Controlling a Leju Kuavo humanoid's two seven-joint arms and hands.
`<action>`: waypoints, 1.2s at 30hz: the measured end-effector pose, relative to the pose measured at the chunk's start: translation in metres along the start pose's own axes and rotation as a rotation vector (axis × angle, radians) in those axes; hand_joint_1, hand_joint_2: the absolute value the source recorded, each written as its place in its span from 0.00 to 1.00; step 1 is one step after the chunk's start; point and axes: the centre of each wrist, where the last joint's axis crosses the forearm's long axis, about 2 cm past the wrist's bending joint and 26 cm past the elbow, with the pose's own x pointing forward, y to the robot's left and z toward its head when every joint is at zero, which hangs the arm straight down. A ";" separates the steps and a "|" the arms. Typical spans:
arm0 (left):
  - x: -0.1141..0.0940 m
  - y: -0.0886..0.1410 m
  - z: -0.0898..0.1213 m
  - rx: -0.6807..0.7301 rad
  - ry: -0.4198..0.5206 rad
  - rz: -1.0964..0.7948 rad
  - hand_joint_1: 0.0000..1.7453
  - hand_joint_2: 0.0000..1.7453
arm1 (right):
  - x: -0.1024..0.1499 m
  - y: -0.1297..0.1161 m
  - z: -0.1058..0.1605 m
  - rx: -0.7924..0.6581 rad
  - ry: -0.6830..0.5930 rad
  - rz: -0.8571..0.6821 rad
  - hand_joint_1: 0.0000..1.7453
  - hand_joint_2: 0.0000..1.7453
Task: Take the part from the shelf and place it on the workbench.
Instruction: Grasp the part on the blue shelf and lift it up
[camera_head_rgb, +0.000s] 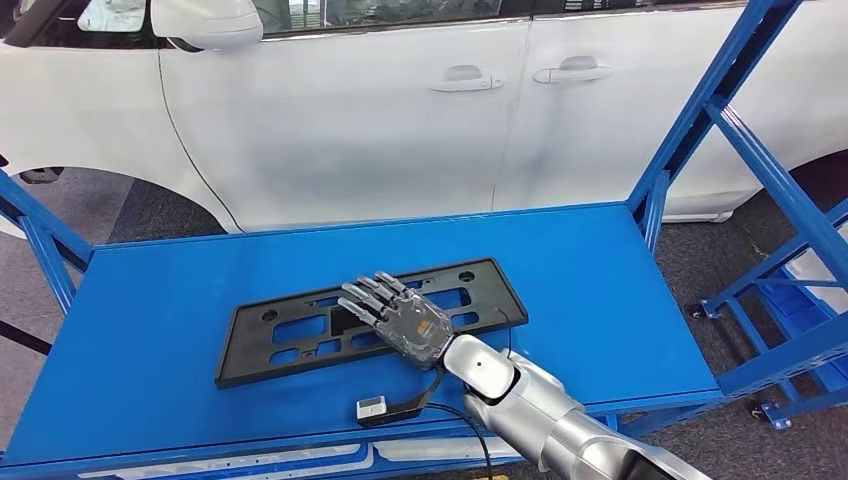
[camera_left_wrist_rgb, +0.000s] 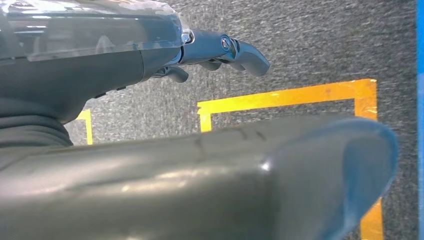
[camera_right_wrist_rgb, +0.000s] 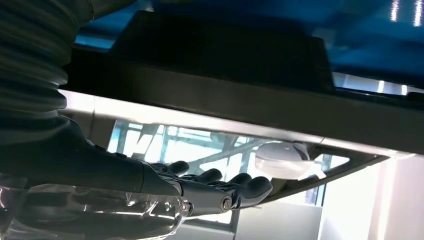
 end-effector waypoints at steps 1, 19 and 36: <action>0.000 0.000 0.000 0.001 0.001 -0.002 0.00 0.00 | 0.001 0.000 -0.004 0.004 -0.005 0.014 1.00 1.00; -0.002 0.002 0.000 0.004 0.012 -0.014 0.00 0.00 | 0.016 0.001 -0.021 0.055 -0.035 0.049 1.00 1.00; -0.003 0.005 -0.001 -0.002 -0.064 0.020 0.00 1.00 | 0.008 -0.007 -0.013 -0.082 0.037 -0.093 1.00 1.00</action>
